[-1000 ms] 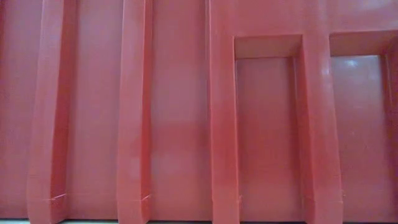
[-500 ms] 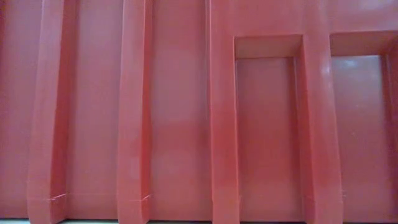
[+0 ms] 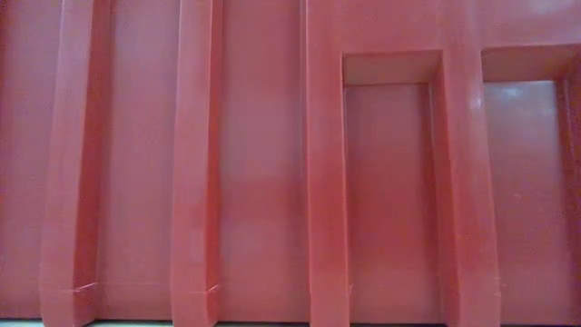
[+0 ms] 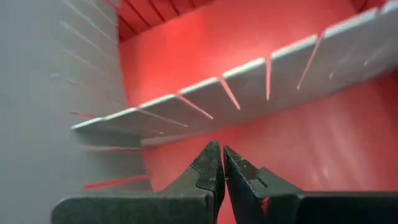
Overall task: Sort blocks
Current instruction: Insert the bin divider into the red bin
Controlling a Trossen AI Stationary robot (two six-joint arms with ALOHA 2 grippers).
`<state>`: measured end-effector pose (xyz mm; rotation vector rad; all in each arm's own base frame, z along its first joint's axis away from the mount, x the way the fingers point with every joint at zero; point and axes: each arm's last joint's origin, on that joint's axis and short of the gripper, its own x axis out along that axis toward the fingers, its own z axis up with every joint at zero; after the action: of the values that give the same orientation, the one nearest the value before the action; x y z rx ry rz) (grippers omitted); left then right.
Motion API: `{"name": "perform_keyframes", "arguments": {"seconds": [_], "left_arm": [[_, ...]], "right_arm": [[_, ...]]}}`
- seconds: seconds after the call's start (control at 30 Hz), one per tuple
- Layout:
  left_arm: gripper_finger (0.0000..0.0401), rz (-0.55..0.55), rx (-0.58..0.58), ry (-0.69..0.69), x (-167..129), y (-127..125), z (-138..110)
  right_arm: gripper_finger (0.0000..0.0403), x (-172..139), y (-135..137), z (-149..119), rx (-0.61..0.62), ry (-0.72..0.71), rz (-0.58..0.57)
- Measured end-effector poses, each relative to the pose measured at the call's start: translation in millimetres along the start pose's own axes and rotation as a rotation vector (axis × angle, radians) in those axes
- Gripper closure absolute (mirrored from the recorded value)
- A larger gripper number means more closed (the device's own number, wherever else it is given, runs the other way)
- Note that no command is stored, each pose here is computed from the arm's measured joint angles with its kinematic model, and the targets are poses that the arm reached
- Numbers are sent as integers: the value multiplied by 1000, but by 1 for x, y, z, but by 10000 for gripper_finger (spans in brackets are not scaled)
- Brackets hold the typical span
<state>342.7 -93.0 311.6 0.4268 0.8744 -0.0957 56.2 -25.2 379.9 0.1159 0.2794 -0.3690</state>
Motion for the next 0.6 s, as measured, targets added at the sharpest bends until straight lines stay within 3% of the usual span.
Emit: {"name": "perform_keyframes", "arguments": {"seconds": [0.23,0.6], "left_arm": [[401,32,65,88,37,-9,2],[401,149,10,145,72,5,11]], "right_arm": [[403,0,0,-1,1,8,0],[403,0,0,-4,5,44,4]]}}
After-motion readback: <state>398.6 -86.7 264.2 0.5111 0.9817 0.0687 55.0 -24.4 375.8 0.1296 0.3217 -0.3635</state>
